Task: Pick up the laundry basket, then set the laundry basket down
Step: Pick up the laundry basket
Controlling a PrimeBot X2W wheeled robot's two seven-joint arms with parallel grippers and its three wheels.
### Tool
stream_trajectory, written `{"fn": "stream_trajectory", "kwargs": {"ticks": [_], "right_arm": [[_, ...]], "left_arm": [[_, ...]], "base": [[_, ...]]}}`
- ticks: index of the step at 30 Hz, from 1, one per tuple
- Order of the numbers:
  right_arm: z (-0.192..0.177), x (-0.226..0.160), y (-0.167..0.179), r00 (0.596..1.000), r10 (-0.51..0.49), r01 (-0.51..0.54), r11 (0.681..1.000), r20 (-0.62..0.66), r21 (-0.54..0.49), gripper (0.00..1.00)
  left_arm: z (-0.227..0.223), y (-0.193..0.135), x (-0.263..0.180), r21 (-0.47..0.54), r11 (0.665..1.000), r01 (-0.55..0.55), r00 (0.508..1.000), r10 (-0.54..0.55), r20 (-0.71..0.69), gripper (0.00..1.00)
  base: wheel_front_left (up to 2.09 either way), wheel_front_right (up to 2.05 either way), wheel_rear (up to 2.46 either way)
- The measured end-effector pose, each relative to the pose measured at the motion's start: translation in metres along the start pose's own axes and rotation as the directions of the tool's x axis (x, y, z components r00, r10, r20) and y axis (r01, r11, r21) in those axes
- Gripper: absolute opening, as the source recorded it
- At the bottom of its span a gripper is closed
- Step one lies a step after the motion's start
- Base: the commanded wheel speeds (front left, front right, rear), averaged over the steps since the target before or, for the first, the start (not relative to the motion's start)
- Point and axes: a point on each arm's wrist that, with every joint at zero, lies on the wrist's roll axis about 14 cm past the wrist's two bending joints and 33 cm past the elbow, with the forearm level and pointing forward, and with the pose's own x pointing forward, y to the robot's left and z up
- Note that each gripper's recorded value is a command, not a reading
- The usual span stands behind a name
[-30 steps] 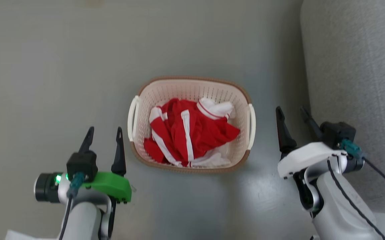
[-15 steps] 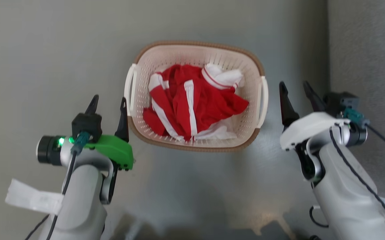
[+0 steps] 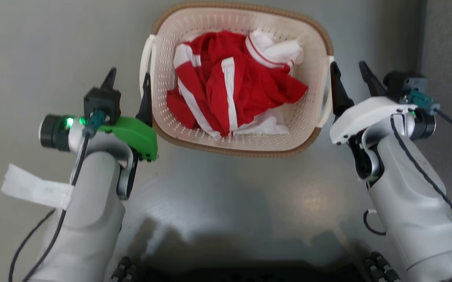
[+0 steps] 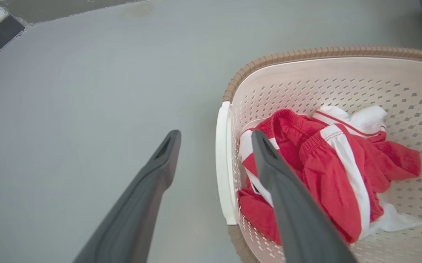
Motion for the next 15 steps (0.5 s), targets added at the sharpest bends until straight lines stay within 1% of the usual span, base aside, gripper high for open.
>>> {"fn": "stream_trajectory", "kwargs": {"ticks": [5,10,15], "right_arm": [[-0.023,0.014,-0.005,0.998,-0.005,0.006,1.000,-0.055,0.005,1.00],[-0.047,0.021,-0.008,0.994,-0.006,0.008,1.000,-0.108,0.011,1.00],[-0.061,0.024,-0.008,0.990,0.002,0.001,1.000,-0.141,0.016,1.00]], "left_arm": [[-0.016,-0.001,0.015,-0.006,1.000,0.018,0.999,-0.018,-0.026,1.00],[-0.038,-0.001,0.021,-0.012,0.999,0.030,0.997,-0.031,-0.077,1.00],[-0.053,-0.002,0.024,-0.007,0.999,0.039,0.992,-0.040,-0.117,1.00]], "base": [[0.00,0.00,0.00],[0.00,0.00,0.00],[0.00,0.00,0.00]]}}
